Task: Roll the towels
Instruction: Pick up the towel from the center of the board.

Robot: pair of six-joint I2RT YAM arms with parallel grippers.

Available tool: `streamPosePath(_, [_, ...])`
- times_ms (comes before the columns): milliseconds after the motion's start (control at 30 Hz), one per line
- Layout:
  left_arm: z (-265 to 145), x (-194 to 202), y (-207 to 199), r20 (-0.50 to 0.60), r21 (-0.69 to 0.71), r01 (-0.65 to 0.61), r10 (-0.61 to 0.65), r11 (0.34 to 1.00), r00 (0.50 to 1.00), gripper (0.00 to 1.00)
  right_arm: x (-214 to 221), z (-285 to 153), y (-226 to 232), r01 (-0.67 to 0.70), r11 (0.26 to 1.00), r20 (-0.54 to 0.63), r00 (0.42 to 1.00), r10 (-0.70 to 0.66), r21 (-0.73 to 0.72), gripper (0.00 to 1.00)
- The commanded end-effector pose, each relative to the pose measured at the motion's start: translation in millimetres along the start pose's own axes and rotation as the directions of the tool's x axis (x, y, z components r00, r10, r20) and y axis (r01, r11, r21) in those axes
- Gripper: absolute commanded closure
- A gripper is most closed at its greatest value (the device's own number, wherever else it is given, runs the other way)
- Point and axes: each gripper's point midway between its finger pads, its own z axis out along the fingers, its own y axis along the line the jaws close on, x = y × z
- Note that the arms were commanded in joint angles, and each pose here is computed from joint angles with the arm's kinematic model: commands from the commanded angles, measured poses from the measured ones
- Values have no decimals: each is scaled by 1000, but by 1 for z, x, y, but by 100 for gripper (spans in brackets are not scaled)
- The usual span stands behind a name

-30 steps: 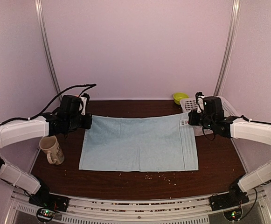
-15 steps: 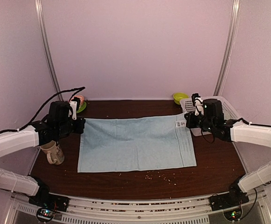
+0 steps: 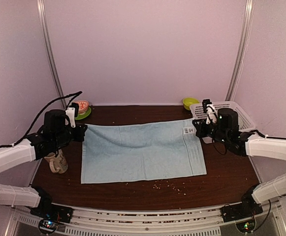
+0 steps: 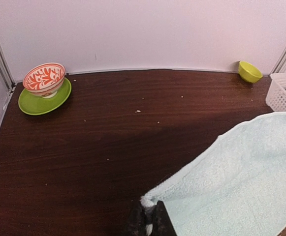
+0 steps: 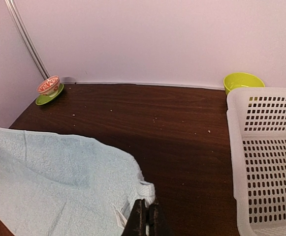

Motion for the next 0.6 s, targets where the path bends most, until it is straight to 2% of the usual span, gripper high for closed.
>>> streamPosePath(0, [-11,-1,-10,44,87,51,-55,995,998,100,-4,-19,15,19,997,27,1000,-17,-73,100])
streamPosePath(267, [-23,44,-5,-8,120,141,-141,983,990,100,22,-41,10,-24,997,-26,999,22,-78,100])
streamPosePath(567, [-27,63,0,-41,112,164,-161,980,986,100,43,-48,11,-51,994,-69,997,45,-95,100])
